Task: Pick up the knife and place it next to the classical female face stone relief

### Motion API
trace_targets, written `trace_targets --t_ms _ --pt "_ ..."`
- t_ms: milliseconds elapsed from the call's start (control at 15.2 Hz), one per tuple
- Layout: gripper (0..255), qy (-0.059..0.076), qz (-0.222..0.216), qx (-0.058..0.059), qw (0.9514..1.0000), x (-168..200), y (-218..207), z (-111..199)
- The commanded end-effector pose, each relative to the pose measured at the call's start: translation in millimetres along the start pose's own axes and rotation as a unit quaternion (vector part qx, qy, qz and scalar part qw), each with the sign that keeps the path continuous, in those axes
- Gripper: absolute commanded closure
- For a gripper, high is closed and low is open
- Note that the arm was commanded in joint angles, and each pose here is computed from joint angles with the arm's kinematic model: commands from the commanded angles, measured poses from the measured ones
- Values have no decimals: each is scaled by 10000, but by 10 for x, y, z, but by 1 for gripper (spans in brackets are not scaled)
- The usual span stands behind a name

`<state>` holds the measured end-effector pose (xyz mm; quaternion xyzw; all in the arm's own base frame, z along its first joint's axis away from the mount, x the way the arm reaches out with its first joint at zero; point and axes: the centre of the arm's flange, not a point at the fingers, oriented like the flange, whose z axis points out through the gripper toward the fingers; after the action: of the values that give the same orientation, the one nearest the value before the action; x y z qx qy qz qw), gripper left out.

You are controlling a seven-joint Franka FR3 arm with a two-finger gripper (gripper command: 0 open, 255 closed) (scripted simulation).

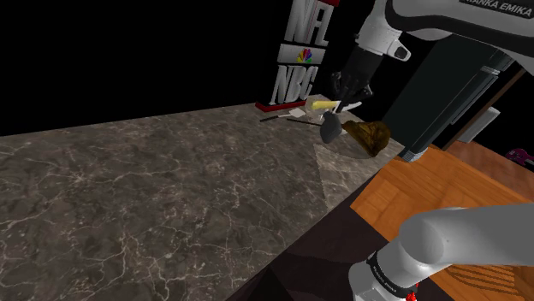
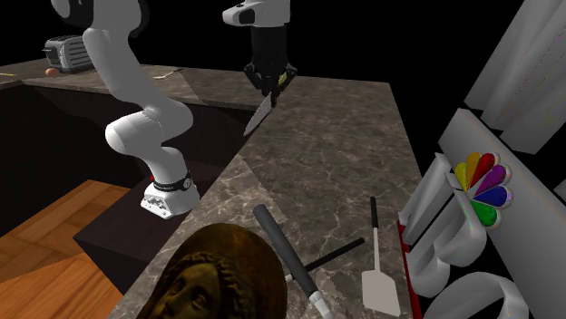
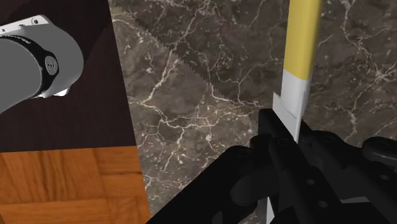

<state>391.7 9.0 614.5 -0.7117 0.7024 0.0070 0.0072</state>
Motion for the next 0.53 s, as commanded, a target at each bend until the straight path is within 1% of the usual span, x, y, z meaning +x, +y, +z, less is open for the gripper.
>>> trace_targets --t_ms 0,462 --pt "255 -5 -7 -1 10000 205 150 4" --pt "255 -5 -7 -1 10000 937 714 -13"
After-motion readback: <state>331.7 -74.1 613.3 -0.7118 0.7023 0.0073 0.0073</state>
